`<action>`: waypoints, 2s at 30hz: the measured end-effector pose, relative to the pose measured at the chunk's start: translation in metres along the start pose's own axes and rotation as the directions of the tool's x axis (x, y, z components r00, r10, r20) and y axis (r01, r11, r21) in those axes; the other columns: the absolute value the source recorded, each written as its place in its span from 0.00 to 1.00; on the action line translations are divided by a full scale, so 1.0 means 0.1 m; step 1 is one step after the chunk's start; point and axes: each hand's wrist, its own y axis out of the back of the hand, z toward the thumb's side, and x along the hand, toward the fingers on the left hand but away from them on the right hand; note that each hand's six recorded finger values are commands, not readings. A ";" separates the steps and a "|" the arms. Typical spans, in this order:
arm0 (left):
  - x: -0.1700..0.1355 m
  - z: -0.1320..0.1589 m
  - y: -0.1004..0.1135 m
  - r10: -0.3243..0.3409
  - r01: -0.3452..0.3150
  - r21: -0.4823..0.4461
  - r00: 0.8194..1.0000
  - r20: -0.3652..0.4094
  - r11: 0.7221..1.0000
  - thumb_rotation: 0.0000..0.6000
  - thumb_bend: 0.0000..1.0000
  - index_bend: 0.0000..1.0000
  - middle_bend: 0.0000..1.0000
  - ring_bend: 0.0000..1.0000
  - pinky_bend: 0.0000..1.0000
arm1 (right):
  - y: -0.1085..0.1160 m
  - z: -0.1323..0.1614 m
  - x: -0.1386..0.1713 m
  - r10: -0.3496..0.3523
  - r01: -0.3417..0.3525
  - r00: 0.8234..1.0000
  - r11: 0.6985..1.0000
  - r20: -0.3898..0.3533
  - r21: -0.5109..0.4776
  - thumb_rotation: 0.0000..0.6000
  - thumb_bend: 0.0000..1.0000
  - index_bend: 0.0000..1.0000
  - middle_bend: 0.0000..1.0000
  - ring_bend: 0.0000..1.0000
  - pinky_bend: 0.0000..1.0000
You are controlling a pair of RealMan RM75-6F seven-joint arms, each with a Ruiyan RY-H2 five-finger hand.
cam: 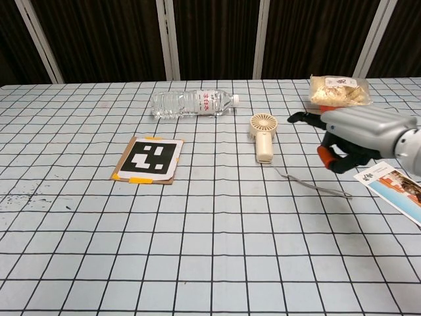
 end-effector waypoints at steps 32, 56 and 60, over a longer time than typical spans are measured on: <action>0.05 -0.03 -0.01 -0.027 0.027 -0.035 1.000 -0.014 0.999 1.00 0.09 0.00 0.00 0.00 0.00 | -0.24 0.09 -0.66 0.057 -0.057 0.996 0.998 0.073 -0.003 1.00 0.80 0.00 0.81 0.87 0.85; 0.06 -0.03 -0.01 -0.030 0.029 -0.042 0.999 -0.018 0.999 1.00 0.09 0.00 0.00 0.00 0.00 | -0.30 0.17 -0.69 0.062 -0.061 0.996 0.998 0.063 -0.018 1.00 0.81 0.00 0.81 0.87 0.85; 0.06 -0.03 -0.01 -0.032 0.031 -0.042 0.999 -0.018 0.999 1.00 0.09 0.00 0.00 0.00 0.00 | -0.30 0.15 -0.70 0.063 -0.062 0.996 0.998 0.070 -0.014 1.00 0.81 0.00 0.81 0.87 0.85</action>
